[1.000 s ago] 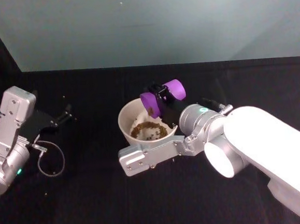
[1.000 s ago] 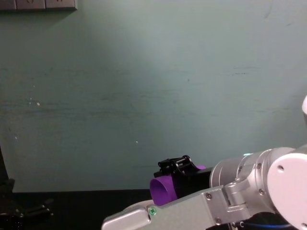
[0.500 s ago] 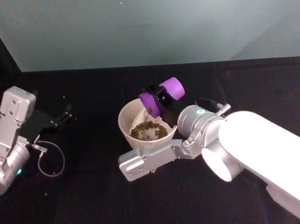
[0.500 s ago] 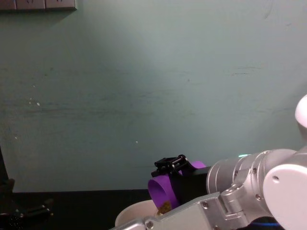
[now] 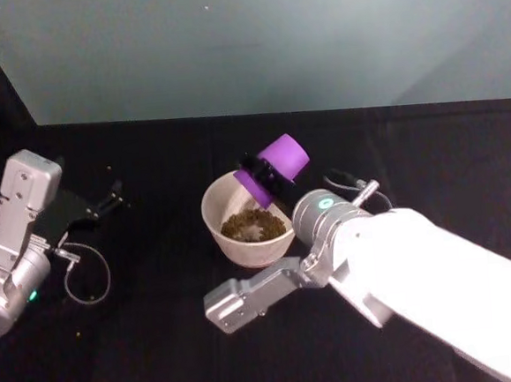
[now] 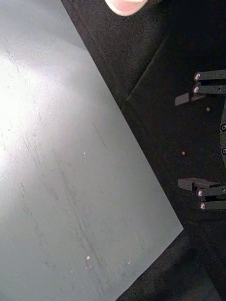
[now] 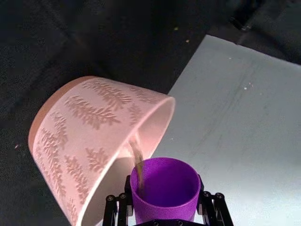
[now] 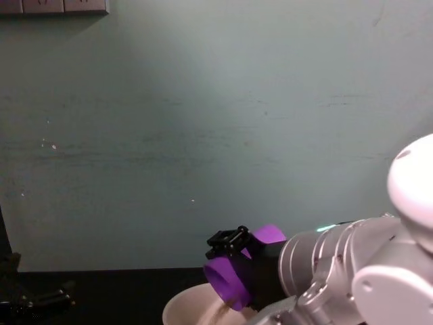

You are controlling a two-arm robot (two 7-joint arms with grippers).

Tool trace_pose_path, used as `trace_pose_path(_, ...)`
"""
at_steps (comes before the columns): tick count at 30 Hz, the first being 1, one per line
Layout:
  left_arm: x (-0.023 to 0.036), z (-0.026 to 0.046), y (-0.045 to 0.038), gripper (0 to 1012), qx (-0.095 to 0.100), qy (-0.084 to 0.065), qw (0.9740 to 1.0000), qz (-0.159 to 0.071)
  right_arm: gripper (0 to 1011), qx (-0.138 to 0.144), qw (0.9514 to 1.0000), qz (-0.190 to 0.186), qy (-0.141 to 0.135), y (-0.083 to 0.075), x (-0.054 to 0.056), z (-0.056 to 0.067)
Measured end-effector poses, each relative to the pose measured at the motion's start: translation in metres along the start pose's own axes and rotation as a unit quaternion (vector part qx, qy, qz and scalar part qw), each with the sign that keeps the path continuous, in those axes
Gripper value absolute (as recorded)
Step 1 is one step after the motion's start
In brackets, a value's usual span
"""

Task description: Pick up the cup and pour the mung beans from the cup into the bowl.

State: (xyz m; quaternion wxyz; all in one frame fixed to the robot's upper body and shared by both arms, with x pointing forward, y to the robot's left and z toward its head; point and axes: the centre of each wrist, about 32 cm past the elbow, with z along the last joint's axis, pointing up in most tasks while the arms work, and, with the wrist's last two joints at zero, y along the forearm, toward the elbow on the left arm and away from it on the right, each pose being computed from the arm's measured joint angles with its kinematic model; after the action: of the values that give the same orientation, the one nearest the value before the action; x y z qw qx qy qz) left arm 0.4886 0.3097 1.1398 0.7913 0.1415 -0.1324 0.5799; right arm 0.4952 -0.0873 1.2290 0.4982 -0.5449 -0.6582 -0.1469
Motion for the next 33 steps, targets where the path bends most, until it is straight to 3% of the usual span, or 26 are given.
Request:
trace_pose_path(3, 0.0000, 0.0000, 0.0000, 1000, 0.000, 0.000, 1.0000, 0.000, 726, -0.006, 0.9996, 0.004, -0.026, 0.000, 0.001, 0.004)
trace_pose_path(5, 0.0000, 0.0000, 0.0000, 1000, 0.000, 0.000, 1.0000, 0.000, 726, -0.015, 0.9981, 0.009, -0.059, -0.001, 0.003, 0.010)
trace_pose_path(6, 0.0000, 0.0000, 0.0000, 1000, 0.000, 0.000, 1.0000, 0.000, 726, -0.015, 0.9981, 0.009, -0.059, -0.001, 0.003, 0.010)
trace_pose_path(10, 0.0000, 0.0000, 0.0000, 1000, 0.000, 0.000, 1.0000, 0.000, 726, -0.027, 0.9942, 0.011, -0.103, -0.002, 0.003, 0.018)
trace_pose_path(16, 0.0000, 0.0000, 0.0000, 1000, 0.000, 0.000, 1.0000, 0.000, 726, -0.030, 0.9905, 0.007, -0.134, -0.004, 0.004, 0.024)
trace_pose_path(29, 0.0000, 0.0000, 0.0000, 1000, 0.000, 0.000, 1.0000, 0.000, 726, -0.026, 0.9916, 0.004, -0.127, -0.006, 0.004, 0.021)
trace_pose_path(33, 0.0000, 0.0000, 0.0000, 1000, 0.000, 0.000, 1.0000, 0.000, 726, -0.025, 0.9947, 0.000, -0.100, -0.008, 0.005, 0.016)
